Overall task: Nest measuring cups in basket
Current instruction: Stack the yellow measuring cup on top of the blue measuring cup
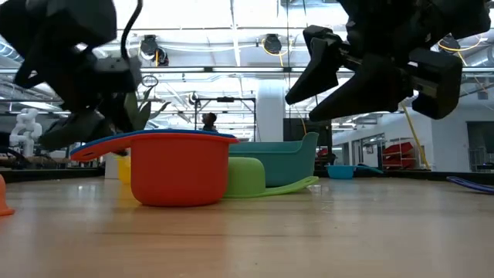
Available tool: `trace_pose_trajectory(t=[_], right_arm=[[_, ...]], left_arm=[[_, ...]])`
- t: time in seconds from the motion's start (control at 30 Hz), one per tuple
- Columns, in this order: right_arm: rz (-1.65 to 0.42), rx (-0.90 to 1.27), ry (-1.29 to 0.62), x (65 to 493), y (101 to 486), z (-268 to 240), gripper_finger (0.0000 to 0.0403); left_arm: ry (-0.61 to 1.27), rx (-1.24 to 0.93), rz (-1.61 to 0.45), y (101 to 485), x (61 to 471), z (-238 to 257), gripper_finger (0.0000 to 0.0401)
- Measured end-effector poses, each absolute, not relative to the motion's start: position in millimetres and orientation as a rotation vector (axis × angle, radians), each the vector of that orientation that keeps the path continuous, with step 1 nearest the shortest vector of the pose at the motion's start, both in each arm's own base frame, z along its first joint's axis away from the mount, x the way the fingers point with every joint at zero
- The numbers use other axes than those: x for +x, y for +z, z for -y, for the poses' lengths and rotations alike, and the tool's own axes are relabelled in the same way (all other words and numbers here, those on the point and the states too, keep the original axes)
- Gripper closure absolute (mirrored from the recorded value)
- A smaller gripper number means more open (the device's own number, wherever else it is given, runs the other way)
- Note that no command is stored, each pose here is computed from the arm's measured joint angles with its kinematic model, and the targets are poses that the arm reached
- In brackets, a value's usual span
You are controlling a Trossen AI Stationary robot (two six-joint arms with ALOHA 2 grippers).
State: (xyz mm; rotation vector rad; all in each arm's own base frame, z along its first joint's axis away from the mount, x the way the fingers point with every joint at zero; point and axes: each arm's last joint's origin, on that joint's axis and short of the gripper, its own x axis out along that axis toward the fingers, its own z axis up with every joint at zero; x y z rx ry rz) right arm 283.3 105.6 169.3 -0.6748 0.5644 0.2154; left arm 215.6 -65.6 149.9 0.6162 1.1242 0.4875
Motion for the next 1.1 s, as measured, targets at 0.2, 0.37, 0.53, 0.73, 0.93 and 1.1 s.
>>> trace_pose_trajectory(t=[0.2,0.37,0.53,0.73,0.93,1.1], right_arm=[[-0.563,-0.671,0.214,283.3,169.5,-105.7,0.02],[-0.561,-0.671,0.214,283.4,169.7,-106.1,0.02],[-0.562,-0.673,0.214,283.3,169.6,-106.0,0.02],[-0.562,-0.674,0.215,283.2,169.5,-106.1,0.02],[-0.562,-0.679,0.216,283.2,169.5,-106.1,0.02],[-0.561,-0.692,0.216,283.3,169.6,-106.0,0.02]], left_arm=[[0.419,0.758,-1.214,132.2,220.1,67.0,0.0124],[0.422,0.759,-1.266,118.7,225.5,62.0,0.0128],[0.464,0.722,-1.281,113.9,230.1,53.0,0.017],[0.525,0.66,-1.282,114.2,233.6,40.8,0.0253],[0.544,0.625,-1.262,116.1,235.7,37.6,0.0368],[0.514,0.579,-1.177,137.0,240.8,45.9,0.0377]])
